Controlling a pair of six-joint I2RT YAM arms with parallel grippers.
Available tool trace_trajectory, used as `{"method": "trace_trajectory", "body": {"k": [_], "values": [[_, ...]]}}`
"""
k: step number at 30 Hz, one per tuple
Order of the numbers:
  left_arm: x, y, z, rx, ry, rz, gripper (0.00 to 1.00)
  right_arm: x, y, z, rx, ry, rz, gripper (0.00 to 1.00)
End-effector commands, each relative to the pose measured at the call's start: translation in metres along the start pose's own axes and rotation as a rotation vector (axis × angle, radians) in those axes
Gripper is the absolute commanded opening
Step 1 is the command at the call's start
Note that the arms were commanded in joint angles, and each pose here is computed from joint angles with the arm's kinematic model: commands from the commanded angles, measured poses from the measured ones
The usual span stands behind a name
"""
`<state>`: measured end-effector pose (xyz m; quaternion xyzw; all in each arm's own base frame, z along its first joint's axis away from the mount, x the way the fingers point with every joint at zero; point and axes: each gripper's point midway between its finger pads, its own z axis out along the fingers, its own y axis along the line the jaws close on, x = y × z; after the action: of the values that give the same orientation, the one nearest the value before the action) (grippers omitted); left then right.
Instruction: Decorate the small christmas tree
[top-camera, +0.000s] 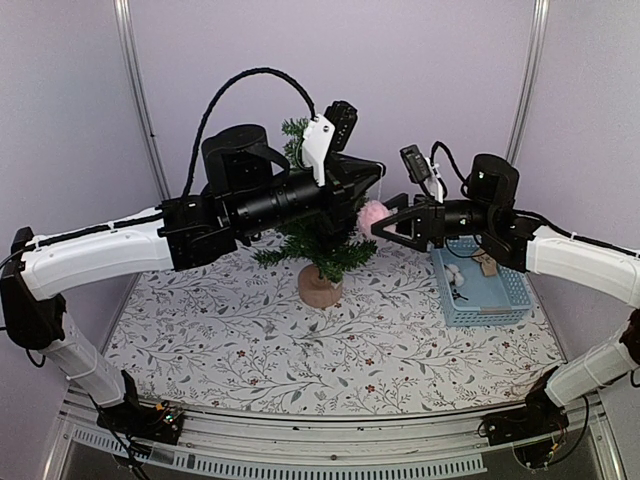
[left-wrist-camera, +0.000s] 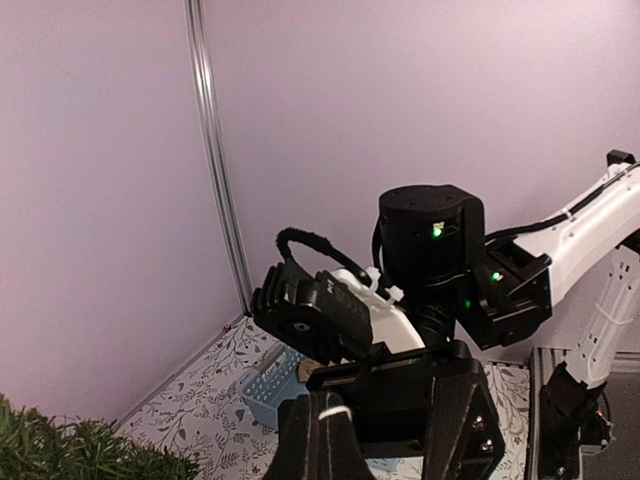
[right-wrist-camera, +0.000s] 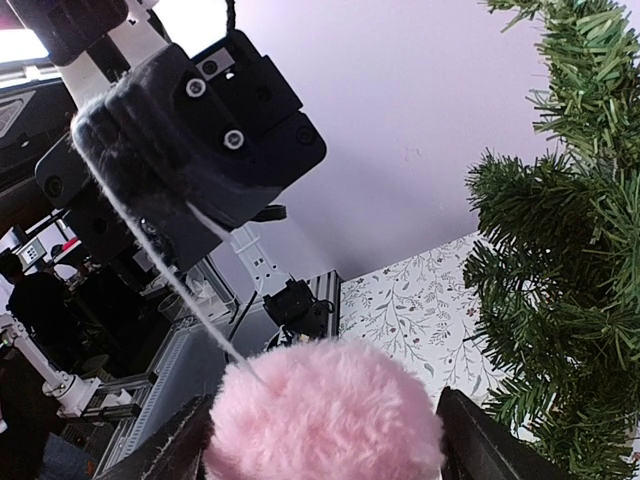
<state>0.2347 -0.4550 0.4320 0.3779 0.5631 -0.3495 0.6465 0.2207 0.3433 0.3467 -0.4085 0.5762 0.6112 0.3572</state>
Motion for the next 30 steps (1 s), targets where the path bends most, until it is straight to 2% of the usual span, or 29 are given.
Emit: {"method": "trace_trajectory", "body": {"k": [1,5,10,18,23,30], "values": [[-0.013,0.009,0.001,-0.016,-0.043,-0.004,0.00,-0.011,0.005,0.004,-0.023,-0.015,-0.045,0.77],[-0.013,0.009,0.001,-0.017,-0.043,-0.004,0.00,-0.011,0.003,0.006,-0.022,-0.014,-0.043,0.77],[-0.014,0.011,0.001,-0.021,-0.045,-0.006,0.00,-0.010,0.002,0.006,-0.021,-0.012,-0.040,0.70],[-0.007,0.019,-0.006,-0.035,-0.031,-0.026,0.00,-0.009,0.003,0.004,-0.016,-0.013,-0.039,0.44],[0.000,0.020,-0.012,-0.037,-0.007,-0.031,0.00,-0.015,0.005,0.003,-0.008,-0.023,-0.050,0.35],[0.013,0.021,-0.027,-0.039,0.029,-0.026,0.00,-0.024,0.001,0.001,0.054,-0.035,-0.059,0.29]]}}
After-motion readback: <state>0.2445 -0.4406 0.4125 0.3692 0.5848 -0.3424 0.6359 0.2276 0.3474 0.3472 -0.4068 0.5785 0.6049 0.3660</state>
